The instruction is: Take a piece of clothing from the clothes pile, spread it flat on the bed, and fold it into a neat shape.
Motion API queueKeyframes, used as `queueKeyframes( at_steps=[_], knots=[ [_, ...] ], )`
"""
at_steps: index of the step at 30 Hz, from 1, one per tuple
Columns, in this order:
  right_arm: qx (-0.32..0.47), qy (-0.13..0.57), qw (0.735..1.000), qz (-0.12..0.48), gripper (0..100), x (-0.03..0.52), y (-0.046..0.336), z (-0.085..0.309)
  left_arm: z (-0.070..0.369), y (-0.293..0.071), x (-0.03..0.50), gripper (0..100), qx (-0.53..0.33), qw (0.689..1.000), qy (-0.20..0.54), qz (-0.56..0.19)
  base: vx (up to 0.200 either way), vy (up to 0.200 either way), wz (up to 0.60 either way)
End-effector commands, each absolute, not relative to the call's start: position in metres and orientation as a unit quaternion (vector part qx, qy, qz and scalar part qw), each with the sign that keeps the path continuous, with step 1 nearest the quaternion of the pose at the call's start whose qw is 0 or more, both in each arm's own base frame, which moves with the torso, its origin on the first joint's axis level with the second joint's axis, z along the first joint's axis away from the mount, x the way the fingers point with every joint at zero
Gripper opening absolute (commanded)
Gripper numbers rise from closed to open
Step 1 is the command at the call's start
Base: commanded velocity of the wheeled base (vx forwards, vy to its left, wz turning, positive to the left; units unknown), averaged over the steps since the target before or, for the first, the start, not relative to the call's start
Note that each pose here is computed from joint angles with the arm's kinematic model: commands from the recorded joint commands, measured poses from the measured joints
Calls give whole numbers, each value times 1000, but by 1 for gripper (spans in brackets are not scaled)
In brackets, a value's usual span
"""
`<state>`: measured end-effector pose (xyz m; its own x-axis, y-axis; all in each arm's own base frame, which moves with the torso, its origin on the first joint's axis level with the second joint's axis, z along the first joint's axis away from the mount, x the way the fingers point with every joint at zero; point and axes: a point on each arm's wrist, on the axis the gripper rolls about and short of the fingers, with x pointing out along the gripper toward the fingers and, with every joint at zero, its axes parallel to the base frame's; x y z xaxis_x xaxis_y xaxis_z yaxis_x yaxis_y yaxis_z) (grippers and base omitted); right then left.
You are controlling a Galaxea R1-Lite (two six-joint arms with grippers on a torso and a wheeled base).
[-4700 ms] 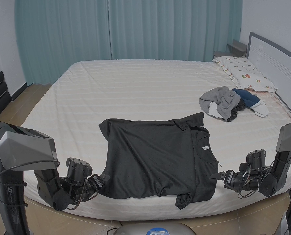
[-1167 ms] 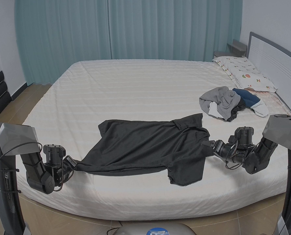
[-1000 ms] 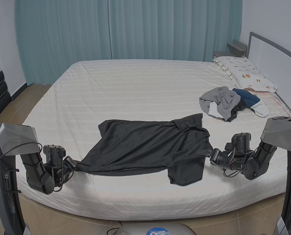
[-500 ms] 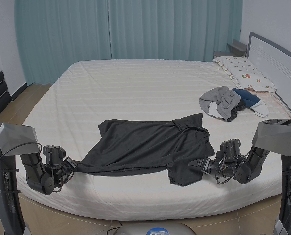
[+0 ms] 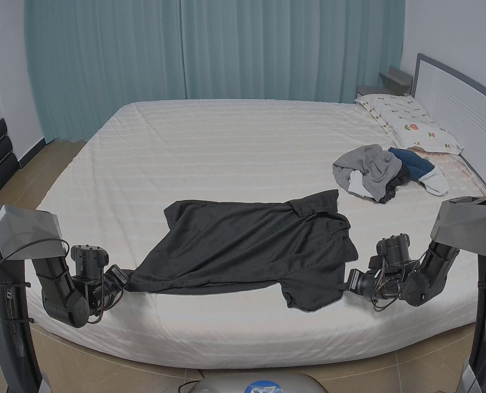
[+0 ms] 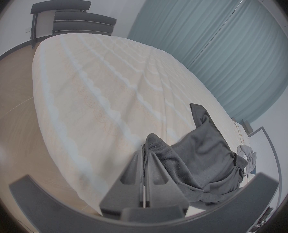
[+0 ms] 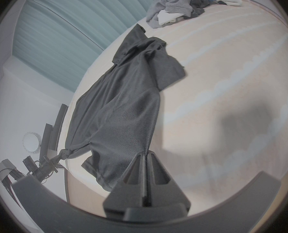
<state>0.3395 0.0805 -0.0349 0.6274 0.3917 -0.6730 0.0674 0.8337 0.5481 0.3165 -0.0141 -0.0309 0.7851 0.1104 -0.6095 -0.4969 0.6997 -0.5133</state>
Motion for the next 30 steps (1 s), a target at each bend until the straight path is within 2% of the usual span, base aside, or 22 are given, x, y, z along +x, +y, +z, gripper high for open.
queueKeyframes(
  at_steps=[1, 7, 13, 23, 30],
  knots=[
    [269, 416, 865, 76, 0, 320, 53, -5, -23, -17, 302, 0, -335, 881, 296, 155, 0, 0, 0],
    [230, 434, 868, 67, 0, 286, 23, 5, -23, -25, 278, 0, -278, 889, 337, 134, 0, 0, 0],
    [209, 450, 866, 64, 0, 259, 11, 11, -27, -41, 258, 0, -243, 888, 376, 108, 0, 0, 0],
    [158, 520, 837, 56, 0, 235, -8, 14, -35, -61, 222, 0, -182, 876, 441, 74, 0, 0, 0],
    [152, 534, 830, 56, 0, 234, -8, 7, -39, -66, 214, 0, -163, 863, 473, 71, 0, 0, 0]
  ],
)
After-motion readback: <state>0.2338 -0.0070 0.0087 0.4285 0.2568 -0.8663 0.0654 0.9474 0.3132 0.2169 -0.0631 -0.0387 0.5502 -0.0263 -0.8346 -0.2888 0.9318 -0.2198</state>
